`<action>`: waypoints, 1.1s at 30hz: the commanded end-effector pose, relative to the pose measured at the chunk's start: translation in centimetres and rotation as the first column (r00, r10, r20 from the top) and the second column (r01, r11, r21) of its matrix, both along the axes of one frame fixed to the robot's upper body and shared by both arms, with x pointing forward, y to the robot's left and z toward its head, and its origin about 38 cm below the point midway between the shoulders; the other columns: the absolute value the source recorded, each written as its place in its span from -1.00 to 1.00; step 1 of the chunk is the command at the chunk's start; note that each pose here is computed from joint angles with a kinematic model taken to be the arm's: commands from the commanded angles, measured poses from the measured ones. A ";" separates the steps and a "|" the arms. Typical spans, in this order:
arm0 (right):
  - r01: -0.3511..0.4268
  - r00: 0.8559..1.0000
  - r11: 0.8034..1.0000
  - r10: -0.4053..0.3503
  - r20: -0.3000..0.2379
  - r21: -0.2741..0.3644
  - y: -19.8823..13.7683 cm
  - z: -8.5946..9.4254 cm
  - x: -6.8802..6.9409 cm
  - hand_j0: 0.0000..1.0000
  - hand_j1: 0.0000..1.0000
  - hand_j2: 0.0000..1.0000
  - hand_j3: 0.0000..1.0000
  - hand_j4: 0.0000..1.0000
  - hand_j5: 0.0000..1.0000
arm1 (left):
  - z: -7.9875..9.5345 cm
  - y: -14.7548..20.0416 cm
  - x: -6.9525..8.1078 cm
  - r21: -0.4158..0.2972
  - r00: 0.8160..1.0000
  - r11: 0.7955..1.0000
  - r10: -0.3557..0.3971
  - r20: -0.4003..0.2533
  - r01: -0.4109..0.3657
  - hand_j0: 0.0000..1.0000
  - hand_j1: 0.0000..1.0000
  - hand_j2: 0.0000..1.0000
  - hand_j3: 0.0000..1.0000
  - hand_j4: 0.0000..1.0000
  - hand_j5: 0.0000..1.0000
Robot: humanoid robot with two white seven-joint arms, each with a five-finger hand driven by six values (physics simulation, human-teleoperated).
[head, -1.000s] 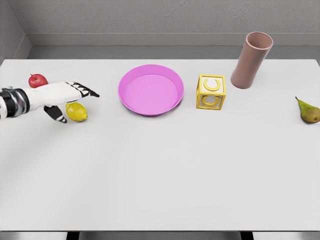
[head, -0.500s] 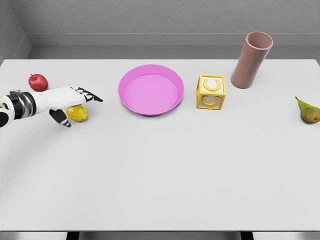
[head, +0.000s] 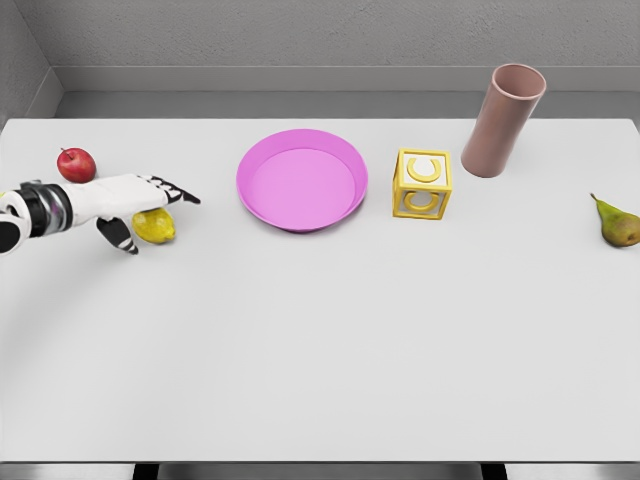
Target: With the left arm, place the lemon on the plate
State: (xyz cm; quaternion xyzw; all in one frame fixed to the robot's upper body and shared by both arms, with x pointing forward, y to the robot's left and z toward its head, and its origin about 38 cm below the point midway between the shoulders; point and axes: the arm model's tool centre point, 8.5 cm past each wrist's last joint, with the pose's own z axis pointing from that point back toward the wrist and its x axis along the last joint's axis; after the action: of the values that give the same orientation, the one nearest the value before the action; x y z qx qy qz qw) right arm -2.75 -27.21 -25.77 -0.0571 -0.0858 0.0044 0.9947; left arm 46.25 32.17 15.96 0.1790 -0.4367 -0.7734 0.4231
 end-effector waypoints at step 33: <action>0.001 1.000 1.000 -0.001 0.000 0.000 0.0 0.0 0.0 1.00 1.00 1.00 1.00 1.00 1.00 | 0.2 0.1 0.0 0.017 1.000 1.000 -0.006 0.013 0.005 0.04 0.04 0.04 0.04 0.04 0.04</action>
State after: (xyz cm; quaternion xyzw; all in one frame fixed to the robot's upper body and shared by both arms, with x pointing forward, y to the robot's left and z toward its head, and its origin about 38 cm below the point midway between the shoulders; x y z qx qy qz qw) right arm -2.75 -27.21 -25.77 -0.0571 -0.0858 0.0044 0.9947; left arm 46.21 32.20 16.04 0.1869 -0.4318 -0.7784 0.4155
